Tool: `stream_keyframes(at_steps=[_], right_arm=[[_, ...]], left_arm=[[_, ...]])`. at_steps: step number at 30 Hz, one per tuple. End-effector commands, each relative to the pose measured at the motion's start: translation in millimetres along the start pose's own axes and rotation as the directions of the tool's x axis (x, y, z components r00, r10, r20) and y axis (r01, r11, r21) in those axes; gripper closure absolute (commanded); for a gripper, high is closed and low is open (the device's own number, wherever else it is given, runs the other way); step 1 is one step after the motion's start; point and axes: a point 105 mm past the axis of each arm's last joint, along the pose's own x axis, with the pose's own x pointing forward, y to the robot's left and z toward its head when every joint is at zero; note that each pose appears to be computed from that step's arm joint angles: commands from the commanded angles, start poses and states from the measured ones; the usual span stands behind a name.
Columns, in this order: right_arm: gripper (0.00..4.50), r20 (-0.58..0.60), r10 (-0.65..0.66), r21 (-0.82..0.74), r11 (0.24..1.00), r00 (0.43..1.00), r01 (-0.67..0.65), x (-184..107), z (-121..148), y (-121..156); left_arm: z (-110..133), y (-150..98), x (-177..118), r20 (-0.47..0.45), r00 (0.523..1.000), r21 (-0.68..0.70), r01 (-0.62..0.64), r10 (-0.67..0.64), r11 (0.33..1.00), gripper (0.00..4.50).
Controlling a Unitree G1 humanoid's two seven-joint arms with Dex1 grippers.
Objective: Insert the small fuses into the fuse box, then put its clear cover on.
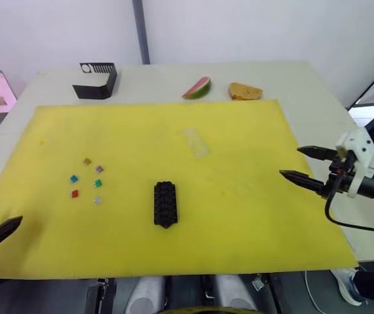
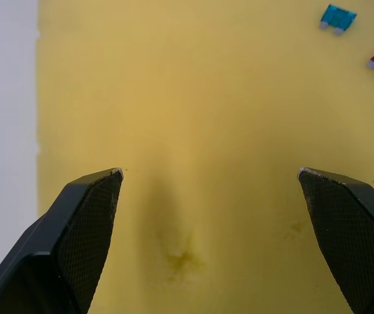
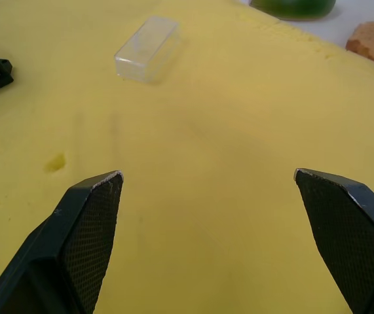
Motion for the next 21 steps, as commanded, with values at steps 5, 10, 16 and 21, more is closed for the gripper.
stream_keyframes(at_steps=[5,10,16,21], right_arm=[[0.07,0.017,-0.007,-0.060,0.998,1.000,0.008,-4.3,11.3,-3.0],[0.07,0.009,0.005,-0.088,0.996,1.000,-0.004,-2.7,11.5,-3.7],[0.07,0.049,0.018,-0.095,0.995,0.999,-0.014,2.8,19.9,0.0],[0.07,0.090,0.116,-0.126,0.987,0.989,-0.104,18.6,35.2,21.2]], left_arm=[[13.4,-4.0,2.3,0.050,0.999,-0.014,0.020,-0.019,1.000,0.00],[10.5,-9.0,6.8,0.034,0.998,-0.044,0.046,-0.045,0.998,0.00],[16.3,-29.2,8.7,-0.006,0.980,-0.115,0.198,-0.200,0.973,0.00],[27.2,-39.2,15.9,-0.011,0.949,-0.293,0.297,-0.314,0.909,0.00]])
